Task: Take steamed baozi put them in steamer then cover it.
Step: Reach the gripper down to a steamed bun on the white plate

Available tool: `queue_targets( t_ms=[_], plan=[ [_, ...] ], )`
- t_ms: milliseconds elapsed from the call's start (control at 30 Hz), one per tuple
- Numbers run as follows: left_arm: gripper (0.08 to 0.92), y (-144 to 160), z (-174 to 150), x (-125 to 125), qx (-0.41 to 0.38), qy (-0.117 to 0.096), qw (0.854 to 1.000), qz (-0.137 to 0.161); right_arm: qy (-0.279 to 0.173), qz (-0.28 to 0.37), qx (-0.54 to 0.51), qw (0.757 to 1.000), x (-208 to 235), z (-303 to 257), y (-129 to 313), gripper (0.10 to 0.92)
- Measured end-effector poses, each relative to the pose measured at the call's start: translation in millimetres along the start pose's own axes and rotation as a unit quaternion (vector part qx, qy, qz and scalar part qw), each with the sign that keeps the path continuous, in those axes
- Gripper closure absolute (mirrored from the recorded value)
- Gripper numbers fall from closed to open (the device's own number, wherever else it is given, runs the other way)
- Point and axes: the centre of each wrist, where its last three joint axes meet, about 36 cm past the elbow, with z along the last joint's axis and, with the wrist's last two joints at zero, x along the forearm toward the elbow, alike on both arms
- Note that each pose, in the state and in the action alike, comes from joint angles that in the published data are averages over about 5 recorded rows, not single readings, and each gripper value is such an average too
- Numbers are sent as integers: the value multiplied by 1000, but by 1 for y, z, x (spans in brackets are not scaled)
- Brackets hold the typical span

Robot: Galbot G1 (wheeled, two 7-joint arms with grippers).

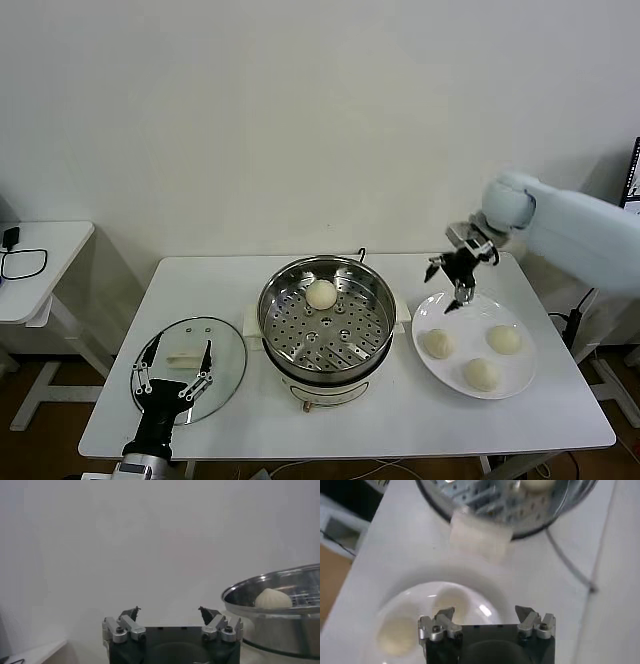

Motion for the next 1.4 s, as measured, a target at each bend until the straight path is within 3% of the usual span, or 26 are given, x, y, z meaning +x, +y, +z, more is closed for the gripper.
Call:
queue_targets(
  t_ms=[433, 800, 900, 1133, 1400],
  plan=[
    [177, 1, 2, 0, -2, 2, 1000, -2, 2, -19, -47, 999, -68, 21, 12, 200],
    [177, 2, 5, 1, -2, 4, 1000, -4, 6, -24, -54, 998, -97, 21, 15, 200],
    [177, 2, 6, 1, -2, 4, 1000, -5, 7, -22, -54, 998, -99, 20, 15, 223],
    [177, 3, 7, 0, -2, 4, 1000, -8, 9, -18, -50, 999, -99, 18, 15, 380],
    [177, 4, 9, -2, -1, 2, 1000, -10, 16, -17, -39, 999, -76, 14, 10, 403]
  ],
)
